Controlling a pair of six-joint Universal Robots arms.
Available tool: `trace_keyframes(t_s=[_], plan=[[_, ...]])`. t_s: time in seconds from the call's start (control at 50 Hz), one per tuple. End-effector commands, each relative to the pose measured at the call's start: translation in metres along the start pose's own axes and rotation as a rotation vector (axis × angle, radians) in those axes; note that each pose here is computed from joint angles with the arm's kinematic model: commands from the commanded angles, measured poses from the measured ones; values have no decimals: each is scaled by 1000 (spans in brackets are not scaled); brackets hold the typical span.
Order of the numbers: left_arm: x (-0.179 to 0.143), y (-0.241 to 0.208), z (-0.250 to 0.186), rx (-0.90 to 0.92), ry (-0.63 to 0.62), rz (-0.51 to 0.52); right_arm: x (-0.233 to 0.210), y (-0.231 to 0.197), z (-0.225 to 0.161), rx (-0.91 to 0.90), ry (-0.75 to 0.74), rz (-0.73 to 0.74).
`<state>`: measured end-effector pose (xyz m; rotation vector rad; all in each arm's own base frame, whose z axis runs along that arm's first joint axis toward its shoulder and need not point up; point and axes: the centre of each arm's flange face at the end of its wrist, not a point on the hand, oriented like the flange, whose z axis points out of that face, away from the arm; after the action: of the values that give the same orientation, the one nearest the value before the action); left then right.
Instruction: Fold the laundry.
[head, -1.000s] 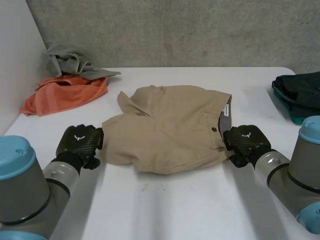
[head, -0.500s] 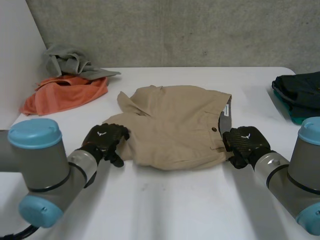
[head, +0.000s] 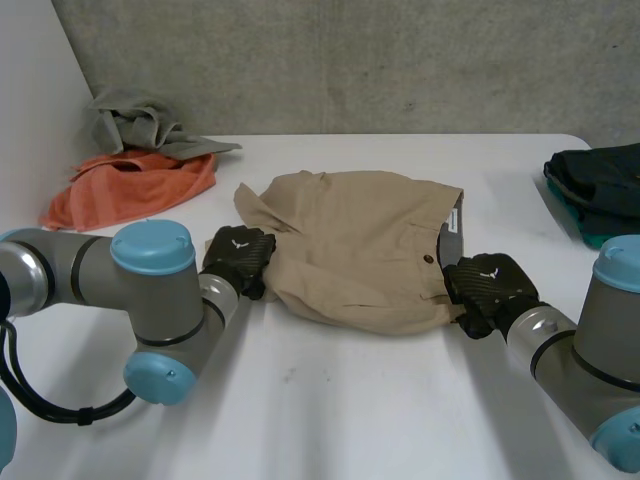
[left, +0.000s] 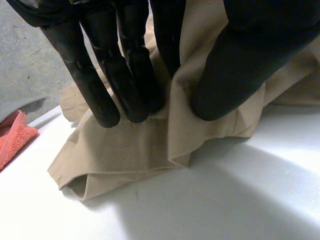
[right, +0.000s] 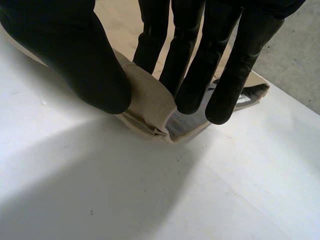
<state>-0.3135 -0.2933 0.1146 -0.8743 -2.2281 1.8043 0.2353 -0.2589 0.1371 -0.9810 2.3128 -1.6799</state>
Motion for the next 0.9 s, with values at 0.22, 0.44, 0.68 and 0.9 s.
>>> trace_keyframes(t_s=[0.22,0.44,0.68,0.9], plan=[[-19,-43,-108,-160,42,104,8,-38,-34,-12,-12,-259],[-19,-16,-169,-354,141,407,-8,-23,-77,-279,-216,-426],[-19,-16,-108,-196,62,400,0,-24,-28,-157,-96,-340],[-18,-19,-105,-185,62,367,2,-25,-38,-224,-113,-286]])
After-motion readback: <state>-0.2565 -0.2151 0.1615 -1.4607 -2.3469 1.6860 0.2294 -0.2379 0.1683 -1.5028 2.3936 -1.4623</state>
